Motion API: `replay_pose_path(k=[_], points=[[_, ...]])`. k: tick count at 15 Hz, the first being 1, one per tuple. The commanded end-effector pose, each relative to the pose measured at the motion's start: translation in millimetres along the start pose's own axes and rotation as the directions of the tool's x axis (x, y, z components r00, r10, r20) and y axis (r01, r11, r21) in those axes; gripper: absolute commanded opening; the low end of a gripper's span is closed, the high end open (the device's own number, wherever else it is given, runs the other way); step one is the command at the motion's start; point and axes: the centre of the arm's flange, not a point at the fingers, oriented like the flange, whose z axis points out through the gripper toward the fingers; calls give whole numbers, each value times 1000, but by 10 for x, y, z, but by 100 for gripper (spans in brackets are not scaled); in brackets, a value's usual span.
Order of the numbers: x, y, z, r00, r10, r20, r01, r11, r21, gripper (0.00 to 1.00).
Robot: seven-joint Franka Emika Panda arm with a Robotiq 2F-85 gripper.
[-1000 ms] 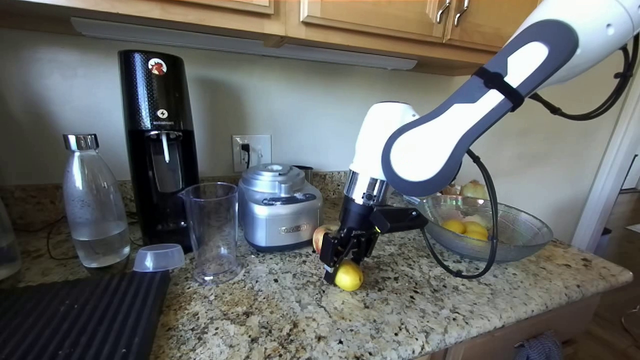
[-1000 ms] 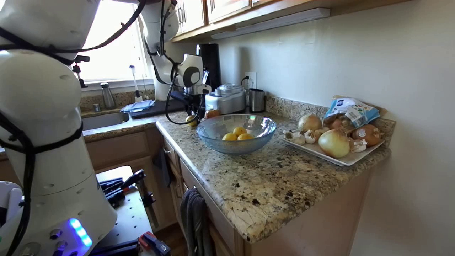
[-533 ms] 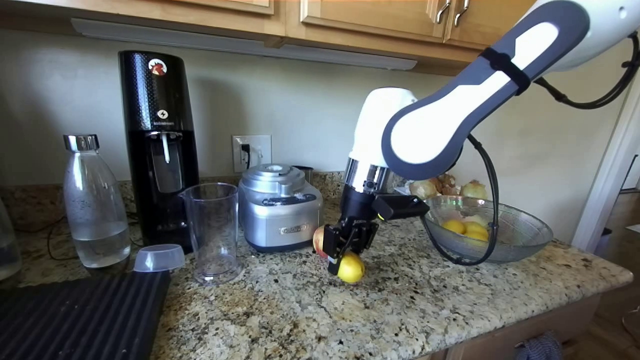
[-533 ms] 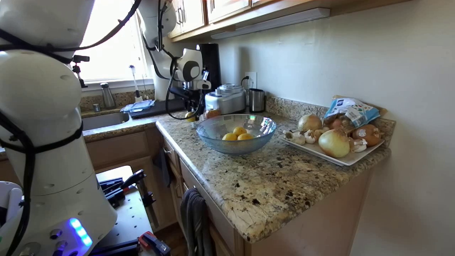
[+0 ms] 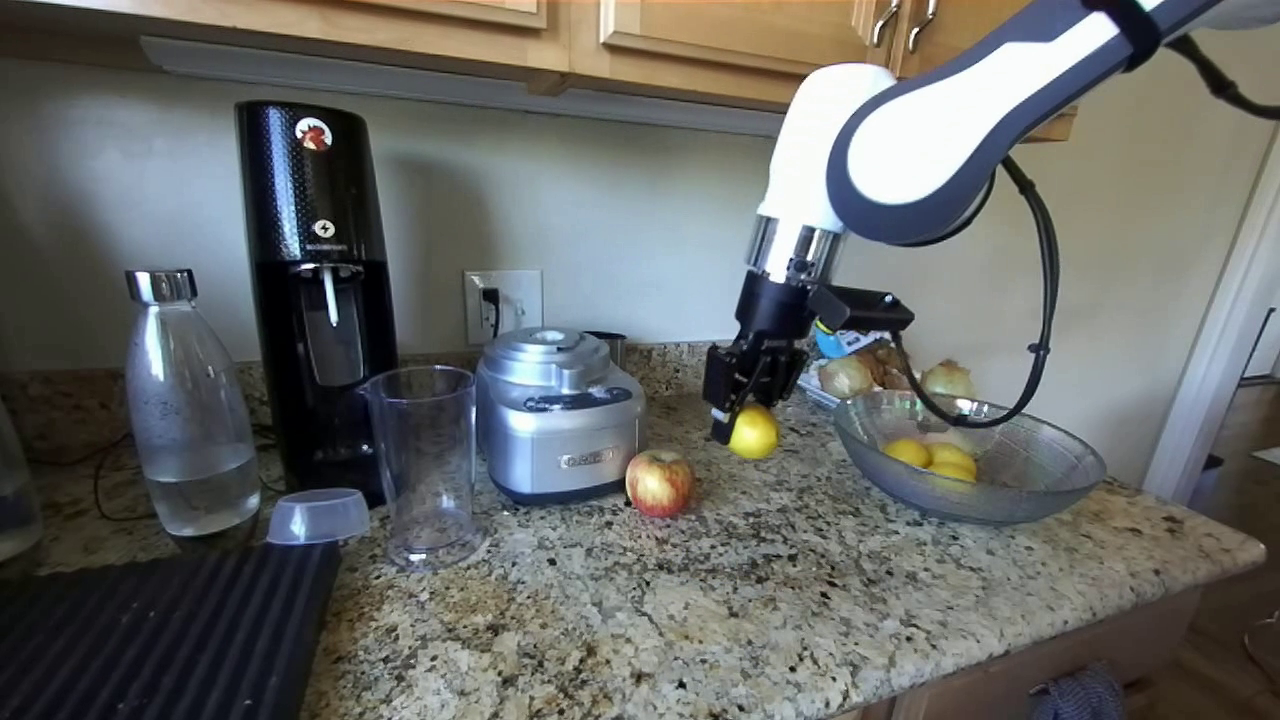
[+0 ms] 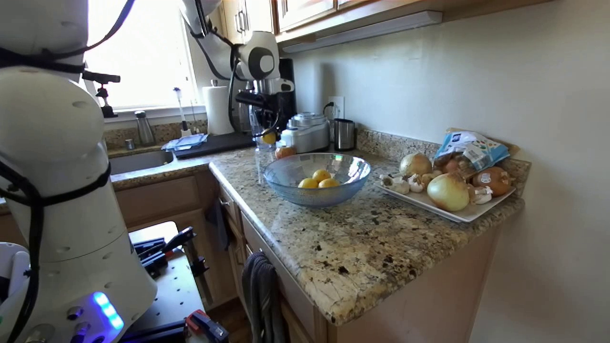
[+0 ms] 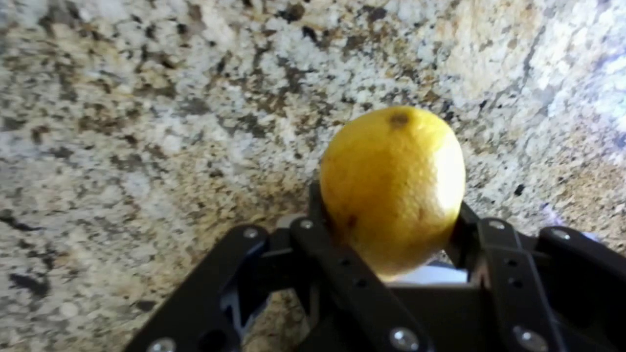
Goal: Put the lemons and the apple inside the glass bowl
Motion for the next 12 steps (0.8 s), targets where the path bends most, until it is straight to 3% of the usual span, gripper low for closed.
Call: replay_pose_path(k=[1,6,12], points=[[-276,520,-481,997,63,-34,-66,994,-83,30],[-403,1210,-656,980,177,-91,-190,967,-170,30],[-549,1832,-384,938,335,-94,-348,904,-248,30]])
